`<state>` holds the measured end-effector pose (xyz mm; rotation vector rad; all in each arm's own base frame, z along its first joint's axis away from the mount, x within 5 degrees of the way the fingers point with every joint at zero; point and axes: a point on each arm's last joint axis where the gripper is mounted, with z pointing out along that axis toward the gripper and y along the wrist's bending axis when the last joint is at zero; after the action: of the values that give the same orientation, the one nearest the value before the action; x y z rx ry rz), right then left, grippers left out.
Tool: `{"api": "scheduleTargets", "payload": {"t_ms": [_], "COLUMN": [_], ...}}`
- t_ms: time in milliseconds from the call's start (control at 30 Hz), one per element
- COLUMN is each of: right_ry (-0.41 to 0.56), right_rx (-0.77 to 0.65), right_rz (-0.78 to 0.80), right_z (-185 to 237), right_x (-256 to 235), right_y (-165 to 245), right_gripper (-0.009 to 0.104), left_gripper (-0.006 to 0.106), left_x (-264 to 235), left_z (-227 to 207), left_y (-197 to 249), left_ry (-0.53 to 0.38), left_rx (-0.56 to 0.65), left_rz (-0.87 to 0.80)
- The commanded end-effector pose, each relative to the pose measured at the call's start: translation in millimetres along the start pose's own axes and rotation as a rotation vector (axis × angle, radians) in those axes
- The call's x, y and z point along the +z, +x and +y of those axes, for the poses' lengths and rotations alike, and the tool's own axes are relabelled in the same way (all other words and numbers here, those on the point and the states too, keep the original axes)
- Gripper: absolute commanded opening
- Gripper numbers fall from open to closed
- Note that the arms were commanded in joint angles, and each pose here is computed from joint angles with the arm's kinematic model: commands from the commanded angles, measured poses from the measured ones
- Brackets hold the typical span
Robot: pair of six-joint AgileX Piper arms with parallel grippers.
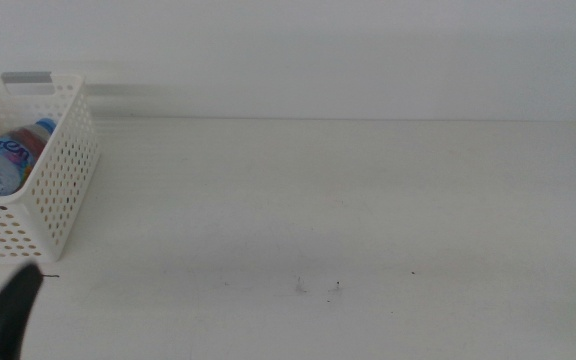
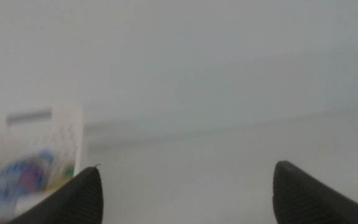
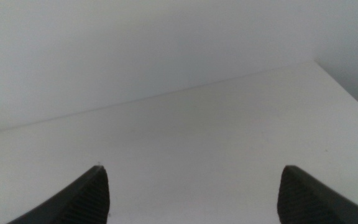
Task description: Use arms to grab the bottles and put them into the dustbin to the left of the table.
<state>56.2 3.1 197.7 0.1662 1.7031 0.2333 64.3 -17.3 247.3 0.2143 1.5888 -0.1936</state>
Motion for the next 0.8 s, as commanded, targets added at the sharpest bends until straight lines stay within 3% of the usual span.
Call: {"api": "scheduleTargets", "payload": {"t_ms": [0, 167, 433, 767], "right_ry": [0.011, 0.014, 0.012, 0.012], "right_rx": [-0.032, -0.04, -0.04, -0.04], "right_rz": [-0.015, -0.012, -0.017, -0.017], "right_z": [-1.9, -2.1, -2.0, -2.0], "right_x": [0.0, 0.0, 0.0, 0.0], "right_y": [3.3, 3.5, 3.1, 3.1], "right_gripper": [0.091, 0.091, 0.091, 0.091], "left_gripper": [0.094, 0.094, 0.094, 0.094], "left_x": [-5.6, -10.1, -11.5, -11.6], "left_z": [1.1, 6.6, 14.1, 15.6], "left_y": [20.3, 50.4, 56.4, 53.9], "left_ry": [-0.025, -0.128, -0.267, -0.293], "left_rx": [-0.007, 0.03, 0.014, 0.017], "left_rz": [0.025, 0.087, 0.131, 0.105]}}
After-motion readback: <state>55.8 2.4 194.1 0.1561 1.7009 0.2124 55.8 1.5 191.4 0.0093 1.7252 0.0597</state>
